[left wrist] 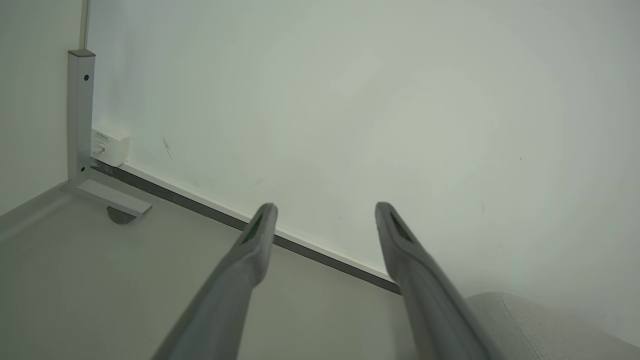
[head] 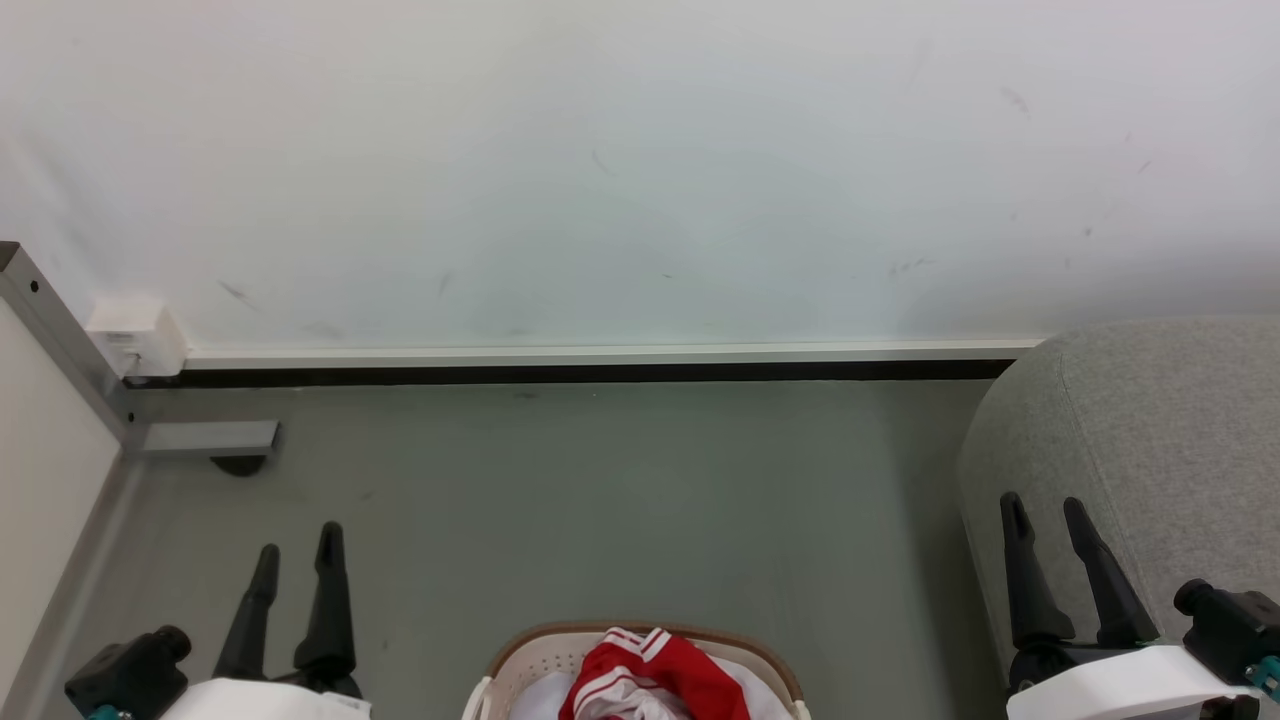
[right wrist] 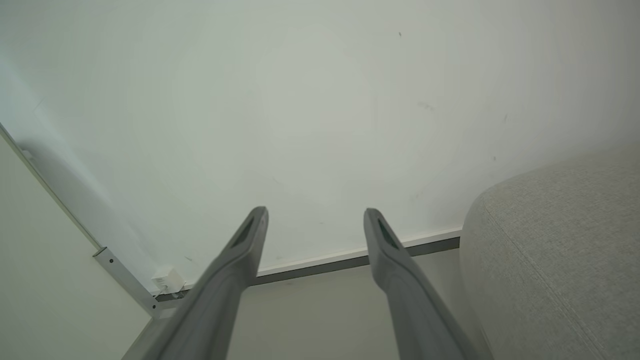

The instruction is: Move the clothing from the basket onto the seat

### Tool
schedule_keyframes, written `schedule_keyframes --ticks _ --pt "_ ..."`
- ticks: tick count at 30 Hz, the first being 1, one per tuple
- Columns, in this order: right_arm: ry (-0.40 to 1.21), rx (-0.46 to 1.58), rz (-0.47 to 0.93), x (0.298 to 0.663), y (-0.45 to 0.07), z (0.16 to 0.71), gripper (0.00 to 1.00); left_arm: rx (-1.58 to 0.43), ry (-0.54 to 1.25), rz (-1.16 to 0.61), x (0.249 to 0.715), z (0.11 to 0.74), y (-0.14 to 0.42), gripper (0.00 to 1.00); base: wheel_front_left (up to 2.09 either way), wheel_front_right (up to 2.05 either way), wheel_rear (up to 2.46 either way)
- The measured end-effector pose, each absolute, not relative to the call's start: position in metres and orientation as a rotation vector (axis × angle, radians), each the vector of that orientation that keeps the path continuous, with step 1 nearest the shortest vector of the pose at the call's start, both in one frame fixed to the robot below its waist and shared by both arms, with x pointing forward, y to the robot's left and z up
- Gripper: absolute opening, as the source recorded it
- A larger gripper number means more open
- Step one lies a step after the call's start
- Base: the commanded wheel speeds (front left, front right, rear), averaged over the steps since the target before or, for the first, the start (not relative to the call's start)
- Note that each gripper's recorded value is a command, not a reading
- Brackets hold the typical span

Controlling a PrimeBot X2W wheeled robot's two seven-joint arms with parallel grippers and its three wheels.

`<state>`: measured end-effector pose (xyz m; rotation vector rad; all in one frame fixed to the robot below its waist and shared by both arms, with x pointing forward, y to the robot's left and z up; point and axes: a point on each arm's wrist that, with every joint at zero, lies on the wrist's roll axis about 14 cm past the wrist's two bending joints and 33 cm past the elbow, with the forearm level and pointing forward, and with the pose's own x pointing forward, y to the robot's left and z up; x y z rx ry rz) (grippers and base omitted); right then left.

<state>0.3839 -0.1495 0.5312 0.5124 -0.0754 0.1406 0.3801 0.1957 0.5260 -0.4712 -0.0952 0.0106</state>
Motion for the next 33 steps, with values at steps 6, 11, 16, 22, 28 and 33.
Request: schedule_keyframes --ticks 6,11,16,22,28,33 --pt "-0.087 0.456 0.153 0.383 -0.146 0.533 1.00 -0.407 -0.105 0.002 0.379 0.528 0.195 1.00 0.00 0.00 0.00" --pt "-0.101 0.413 0.162 0.383 -0.143 0.536 1.00 -0.362 -0.118 -0.002 0.379 0.531 0.194 1.00 0.00 0.00 0.00" --pt "-0.111 0.369 0.171 0.382 -0.141 0.537 1.00 -0.313 -0.126 -0.010 0.380 0.533 0.192 1.00 0.00 0.00 0.00" --pt "-0.138 0.321 0.181 0.383 -0.139 0.543 1.00 -0.258 -0.141 -0.018 0.380 0.536 0.191 1.00 0.00 0.00 0.00" --pt "-0.156 0.281 0.191 0.383 -0.136 0.547 1.00 -0.212 -0.148 -0.030 0.379 0.537 0.188 1.00 0.00 0.00 0.00" --pt "-0.169 0.244 0.200 0.382 -0.134 0.549 1.00 -0.179 -0.152 -0.039 0.379 0.537 0.186 1.00 0.00 0.00 0.00"
